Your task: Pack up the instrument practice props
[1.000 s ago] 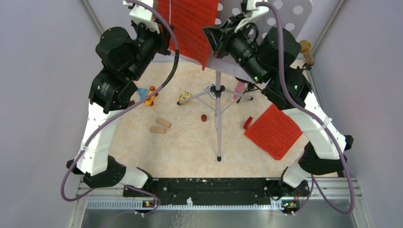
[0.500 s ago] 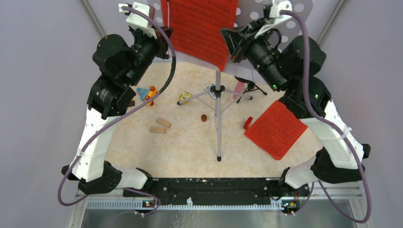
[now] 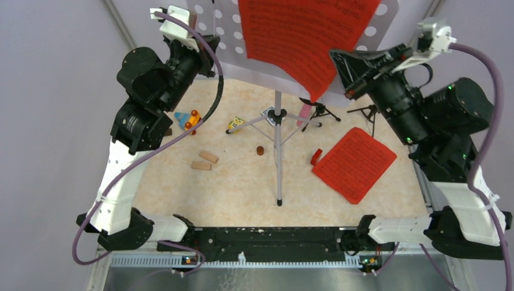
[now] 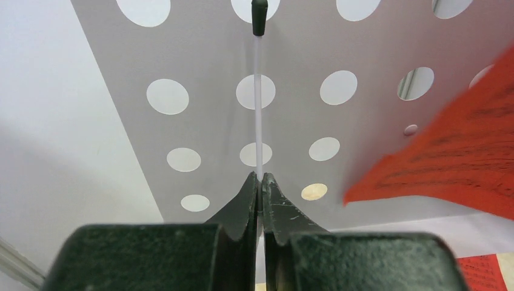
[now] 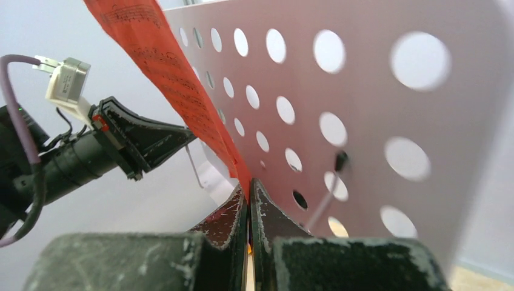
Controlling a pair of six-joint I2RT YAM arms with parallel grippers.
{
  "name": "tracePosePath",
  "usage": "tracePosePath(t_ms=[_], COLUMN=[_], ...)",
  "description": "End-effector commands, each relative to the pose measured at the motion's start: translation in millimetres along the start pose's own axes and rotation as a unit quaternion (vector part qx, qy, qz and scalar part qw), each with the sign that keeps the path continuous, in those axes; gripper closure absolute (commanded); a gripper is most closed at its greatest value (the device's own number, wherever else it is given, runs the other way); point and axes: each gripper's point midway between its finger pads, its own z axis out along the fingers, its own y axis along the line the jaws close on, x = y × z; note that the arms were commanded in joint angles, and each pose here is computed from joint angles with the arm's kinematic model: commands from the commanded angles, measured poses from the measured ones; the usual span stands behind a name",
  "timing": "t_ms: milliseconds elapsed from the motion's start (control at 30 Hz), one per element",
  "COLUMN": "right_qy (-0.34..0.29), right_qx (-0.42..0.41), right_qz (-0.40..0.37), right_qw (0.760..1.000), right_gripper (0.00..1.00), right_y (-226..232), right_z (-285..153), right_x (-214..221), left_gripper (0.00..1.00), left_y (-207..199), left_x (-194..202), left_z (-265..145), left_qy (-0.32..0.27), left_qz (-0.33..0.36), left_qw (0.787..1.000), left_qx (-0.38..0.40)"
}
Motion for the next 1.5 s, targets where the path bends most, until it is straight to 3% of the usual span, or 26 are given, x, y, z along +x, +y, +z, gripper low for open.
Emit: tracePosePath(t_ms=[0, 233, 433, 733, 833, 1133, 1333, 1467], right_qy=[-0.02, 0.018, 0.079, 0.156, 0.193, 0.272, 0.355, 0.333], right_qx=[0.009, 0.088, 0.178, 0.384, 0.42, 0.434, 0.385, 0.351], right_qz=[0.044, 0.087, 0.103, 0.063, 0.039, 0.003, 0.105, 0.183], right_qw=[0.999, 0.992, 0.975, 0.908, 0.886, 0.859, 0.845, 0.856], right_gripper=[1.0, 1.0, 1.0, 1.0, 1.0, 1.0, 1.0, 1.0], right_y=[-13.2, -61.0, -102.9, -170.1, -176.3, -174.0, -200.9, -213.5], right_z=[-36.9, -108.3, -164.1, -226.8, -233.8, -216.9, -204.3, -189.7], right_x=[-16.2, 16.7, 72.6, 163.6, 196.1, 257.5, 306.8, 305.7], left_gripper=[0.92, 0.61, 0.38, 0.14, 0.08, 0.04, 0.03, 0.03], left_y=[5.1, 4.1, 3.2, 8.6, 11.8, 15.3, 11.9, 9.9], left_x=[-22.5, -18.0, -15.7, -13.6, -14.9, 7.5, 39.6, 45.2], left_z=[-12.9, -13.6, -15.2, -41.1, -55.9, -102.5, -116.6, -121.7], left_qy=[-0.035, -0.031, -0.028, -0.025, -0.022, 0.002, 0.035, 0.04], left_qz=[0.003, 0.009, 0.012, 0.01, 0.005, -0.03, -0.053, -0.062], left_qw=[0.999, 0.999, 1.0, 1.0, 1.0, 0.999, 0.998, 0.997], left_qx=[-0.006, -0.002, 0.001, -0.008, -0.013, -0.022, -0.02, -0.017])
